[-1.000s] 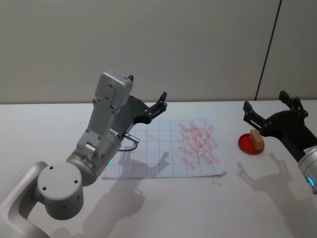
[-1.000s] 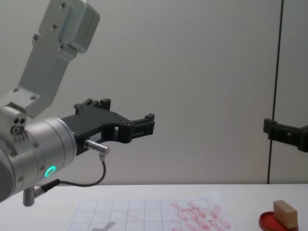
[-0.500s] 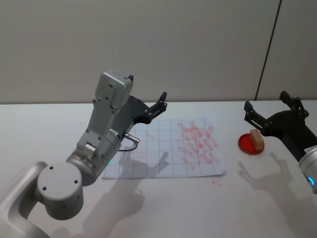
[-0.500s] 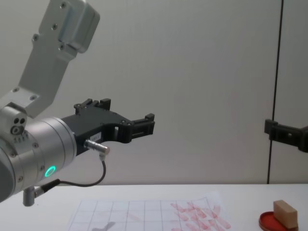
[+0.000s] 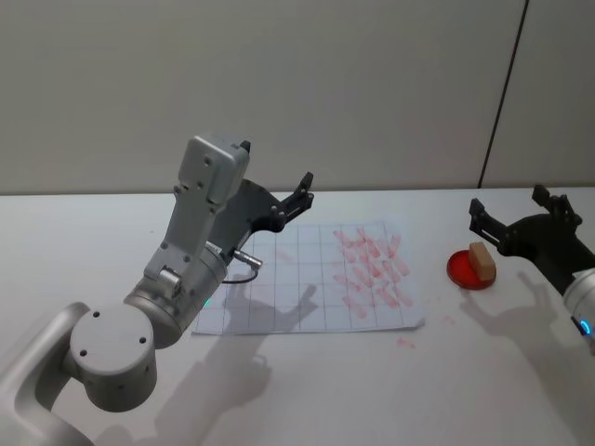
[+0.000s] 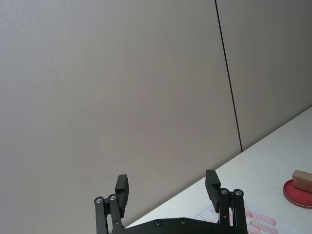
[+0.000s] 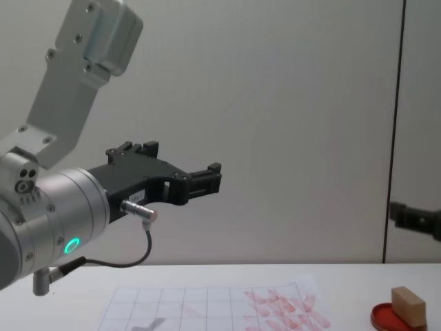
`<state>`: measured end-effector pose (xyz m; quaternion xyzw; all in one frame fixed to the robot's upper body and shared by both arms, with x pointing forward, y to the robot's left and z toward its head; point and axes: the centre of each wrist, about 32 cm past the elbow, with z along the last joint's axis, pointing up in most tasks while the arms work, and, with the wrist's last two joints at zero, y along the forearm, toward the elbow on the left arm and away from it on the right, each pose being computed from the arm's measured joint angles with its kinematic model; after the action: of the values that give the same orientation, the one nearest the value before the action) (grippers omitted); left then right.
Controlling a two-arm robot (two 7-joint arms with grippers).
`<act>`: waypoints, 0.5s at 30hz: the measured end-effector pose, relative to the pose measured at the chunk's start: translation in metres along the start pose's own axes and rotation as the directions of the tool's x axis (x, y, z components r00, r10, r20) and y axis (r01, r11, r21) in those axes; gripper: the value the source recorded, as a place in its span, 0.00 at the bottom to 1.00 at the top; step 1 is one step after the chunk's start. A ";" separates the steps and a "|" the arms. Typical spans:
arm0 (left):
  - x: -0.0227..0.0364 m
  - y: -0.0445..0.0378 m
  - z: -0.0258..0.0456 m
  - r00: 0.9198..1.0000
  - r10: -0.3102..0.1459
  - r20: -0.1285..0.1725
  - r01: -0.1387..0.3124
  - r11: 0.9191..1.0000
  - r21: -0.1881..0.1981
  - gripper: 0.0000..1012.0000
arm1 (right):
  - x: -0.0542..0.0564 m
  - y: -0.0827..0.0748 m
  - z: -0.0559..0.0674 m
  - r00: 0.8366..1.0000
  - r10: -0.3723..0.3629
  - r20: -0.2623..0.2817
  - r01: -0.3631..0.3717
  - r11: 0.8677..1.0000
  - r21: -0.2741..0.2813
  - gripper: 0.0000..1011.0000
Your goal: Use the one hand to pick up the stamp and affix it onto the A4 paper.
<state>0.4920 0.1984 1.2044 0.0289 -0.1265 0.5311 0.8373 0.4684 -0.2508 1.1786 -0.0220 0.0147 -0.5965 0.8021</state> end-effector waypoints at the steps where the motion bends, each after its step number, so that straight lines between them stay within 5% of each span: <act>1: 0.0000 0.0000 0.0000 1.000 0.000 0.000 0.000 1.000 0.000 0.99 | 0.002 0.004 -0.001 1.000 -0.005 -0.005 0.005 1.000 -0.018 0.99; 15: 0.0000 0.0000 0.0000 1.000 0.000 0.000 0.000 1.000 0.000 0.99 | 0.012 0.034 -0.009 0.999 -0.034 -0.031 0.028 0.984 -0.173 0.99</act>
<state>0.4920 0.1984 1.2044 0.0289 -0.1264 0.5311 0.8373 0.5035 -0.2525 1.1676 -0.0814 0.0797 -0.6058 0.7874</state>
